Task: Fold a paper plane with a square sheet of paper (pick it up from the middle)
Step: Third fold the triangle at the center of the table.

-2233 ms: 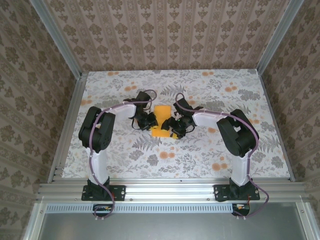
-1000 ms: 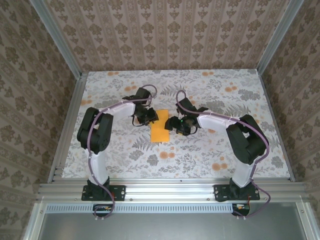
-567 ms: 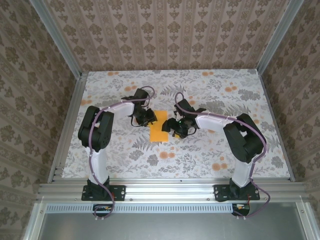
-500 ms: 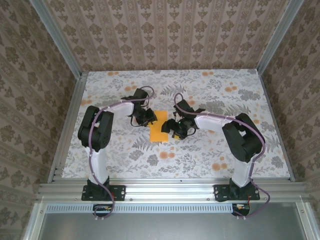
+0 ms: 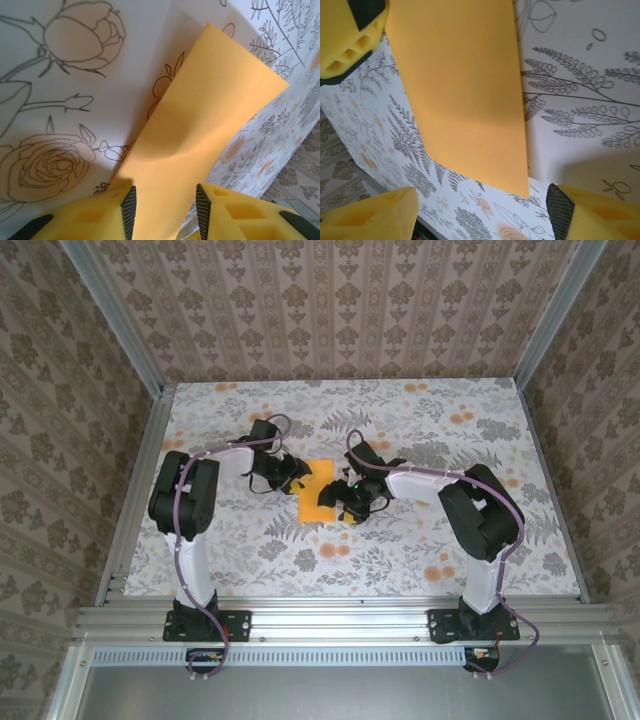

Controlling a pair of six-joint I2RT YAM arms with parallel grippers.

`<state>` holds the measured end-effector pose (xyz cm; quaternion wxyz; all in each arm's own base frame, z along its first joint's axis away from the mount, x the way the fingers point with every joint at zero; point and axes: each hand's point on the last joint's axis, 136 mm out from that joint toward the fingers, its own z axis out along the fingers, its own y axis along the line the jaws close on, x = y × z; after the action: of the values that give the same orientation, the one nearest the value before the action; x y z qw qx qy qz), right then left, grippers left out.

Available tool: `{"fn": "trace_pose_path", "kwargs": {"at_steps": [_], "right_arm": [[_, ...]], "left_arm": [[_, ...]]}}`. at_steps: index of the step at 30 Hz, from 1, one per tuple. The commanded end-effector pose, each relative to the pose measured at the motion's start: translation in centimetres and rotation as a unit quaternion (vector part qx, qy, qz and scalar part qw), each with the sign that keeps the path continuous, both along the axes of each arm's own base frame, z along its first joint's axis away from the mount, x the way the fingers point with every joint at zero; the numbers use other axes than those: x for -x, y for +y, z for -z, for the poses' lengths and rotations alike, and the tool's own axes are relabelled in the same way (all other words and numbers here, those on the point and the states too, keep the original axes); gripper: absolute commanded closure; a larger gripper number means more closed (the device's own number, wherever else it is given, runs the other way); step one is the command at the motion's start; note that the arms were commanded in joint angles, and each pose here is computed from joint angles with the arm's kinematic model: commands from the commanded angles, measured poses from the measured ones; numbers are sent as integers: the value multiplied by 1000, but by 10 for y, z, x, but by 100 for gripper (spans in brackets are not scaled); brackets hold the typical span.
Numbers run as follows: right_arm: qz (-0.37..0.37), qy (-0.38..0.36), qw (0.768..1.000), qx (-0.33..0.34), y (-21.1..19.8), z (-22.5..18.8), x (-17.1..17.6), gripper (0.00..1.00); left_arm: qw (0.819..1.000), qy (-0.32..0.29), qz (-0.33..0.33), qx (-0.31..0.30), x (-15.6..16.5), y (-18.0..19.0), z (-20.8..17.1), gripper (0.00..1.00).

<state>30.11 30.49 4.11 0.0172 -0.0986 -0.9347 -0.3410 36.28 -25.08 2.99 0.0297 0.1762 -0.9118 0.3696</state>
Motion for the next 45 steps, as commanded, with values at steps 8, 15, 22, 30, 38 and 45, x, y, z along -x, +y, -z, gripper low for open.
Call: {"fn": "trace_pose_path", "kwargs": {"at_steps": [8, 15, 22, 30, 38, 45], "right_arm": [[1, 34, 999, -26, 14, 6, 2, 30], [9, 41, 997, -62, 23, 4, 2, 33], [26, 30, 997, -68, 21, 0, -1, 45], [43, 20, 998, -50, 9, -4, 3, 64], [52, 13, 998, -40, 6, -9, -2, 83], [44, 1, 998, -47, 15, -14, -13, 98]], "left_arm": [[999, 38, -22, -22, 11, 14, 24, 58], [999, 42, -24, -22, 11, 14, 25, 57], [998, 44, -24, -25, 14, 15, 27, 57], [998, 45, -23, -29, 16, 17, 30, 57], [998, 44, -21, -30, 17, 17, 31, 57], [998, 45, -17, -31, 18, 17, 32, 57]]}}
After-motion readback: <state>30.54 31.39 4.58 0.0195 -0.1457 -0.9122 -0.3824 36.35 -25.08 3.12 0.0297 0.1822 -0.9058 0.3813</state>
